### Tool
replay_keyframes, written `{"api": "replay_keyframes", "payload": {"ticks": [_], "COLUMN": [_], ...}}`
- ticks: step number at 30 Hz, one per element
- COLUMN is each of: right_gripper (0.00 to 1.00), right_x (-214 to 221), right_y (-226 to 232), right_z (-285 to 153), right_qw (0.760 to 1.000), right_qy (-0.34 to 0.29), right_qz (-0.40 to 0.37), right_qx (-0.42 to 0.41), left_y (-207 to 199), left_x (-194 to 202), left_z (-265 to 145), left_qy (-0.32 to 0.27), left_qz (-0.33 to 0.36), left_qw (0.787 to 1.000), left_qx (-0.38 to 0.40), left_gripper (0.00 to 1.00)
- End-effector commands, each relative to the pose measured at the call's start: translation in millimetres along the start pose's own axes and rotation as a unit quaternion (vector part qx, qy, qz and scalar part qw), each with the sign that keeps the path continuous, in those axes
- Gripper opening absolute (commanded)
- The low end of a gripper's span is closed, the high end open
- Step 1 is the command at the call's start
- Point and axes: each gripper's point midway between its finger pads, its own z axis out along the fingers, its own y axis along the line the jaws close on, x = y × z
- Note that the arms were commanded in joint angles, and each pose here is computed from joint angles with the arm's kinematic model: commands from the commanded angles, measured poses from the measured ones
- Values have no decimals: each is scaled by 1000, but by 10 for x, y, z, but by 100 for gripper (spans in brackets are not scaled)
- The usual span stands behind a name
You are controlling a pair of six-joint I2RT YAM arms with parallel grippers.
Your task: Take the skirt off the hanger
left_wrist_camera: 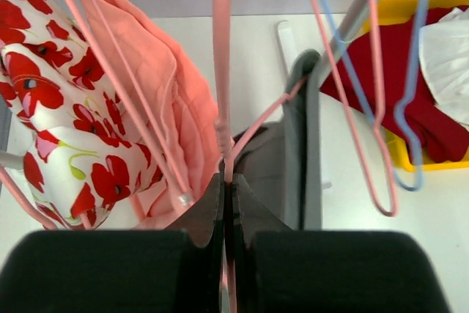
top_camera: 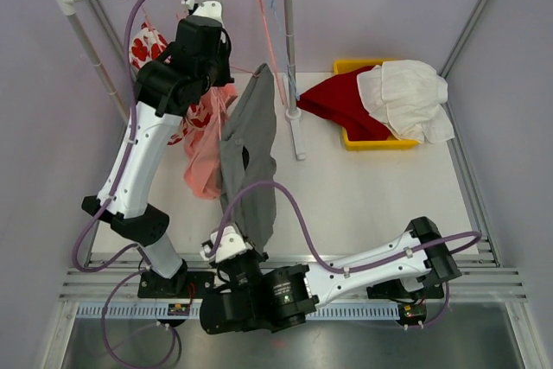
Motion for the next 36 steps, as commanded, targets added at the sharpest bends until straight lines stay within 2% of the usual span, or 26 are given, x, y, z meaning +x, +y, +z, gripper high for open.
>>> {"api": "replay_keyframes", "payload": {"ticks": [1,4,7,8,10,11,12,13,14,15,16,18,19,21,22,23,24,26,28,29,30,34,35,36], "right_gripper": [0,0,0,0,0,0,0,0,0,0,0,0,0,0,0,0,0,0,0,0,0,0,0,0], "right_x": [540,532,455,442,327,354,170,114,145,-67,-114,-218,-230,-271,-273,-239,-258,-183,-147,-143,-110,-329,-357,-568], "right_y": [644,638,543,500,332,254,212,180,46,-45,-113,-468,-531,-884,-957,-1034,-1203,-1380,-1809,-1956,-2255,-3089,-3222,-3370], "right_z": [-867,-843,-732,-667,-439,-352,-296,-224,-54,31,116,471,578,853,918,951,996,995,897,860,730,477,439,428], "right_qw": [987,988,991,992,996,996,996,996,997,997,997,999,998,998,998,999,998,996,989,981,977,946,950,940], "right_qy": [50,44,30,30,30,30,23,20,15,3,4,7,14,20,21,21,20,26,30,22,28,-19,-2,-27], "right_qz": [-30,-25,-26,-29,-11,-34,7,10,-33,12,16,29,35,54,55,44,46,48,48,100,93,140,84,141], "right_qx": [-150,-145,-124,-115,-88,-81,-83,-86,-74,-72,-74,-39,-46,-7,-4,4,30,64,137,164,191,292,300,308], "left_y": [535,526,487,490,384,419,303,283,303,169,147,41,34,-8,78,70,107,289,454,494,519,477,454,436], "left_x": [-1640,-1612,-1461,-1460,-1183,-1133,-906,-745,-675,-546,-275,-17,286,616,648,962,1051,1210,1282,1255,1251,1206,1201,1159], "left_z": [-231,-236,-284,-465,-432,-685,-629,-684,-886,-991,-988,-1278,-1258,-1359,-1575,-1465,-1498,-1568,-1591,-1624,-1636,-1680,-1685,-1702], "left_qy": [-303,-300,-271,-275,-237,-242,-213,-193,-191,-175,-134,-101,-58,-22,-40,-7,-6,-9,-7,-9,-10,-17,-16,-18], "left_qz": [-129,-129,-132,-144,-131,-135,-120,-108,-106,-94,-74,-81,-71,-116,-141,-144,-148,-149,-139,-134,-132,-126,-119,-116], "left_qw": [942,943,952,950,963,961,969,975,975,978,986,985,989,983,976,977,976,979,984,985,986,984,984,984], "left_qx": [-66,-61,-43,-27,-4,8,24,28,38,64,66,117,119,140,163,156,157,142,112,107,103,122,129,133], "left_gripper": [0,0,0,0,0,0,0,0,0,0,0,0,0,0,0,0,0,0,0,0,0,0,0,0]}}
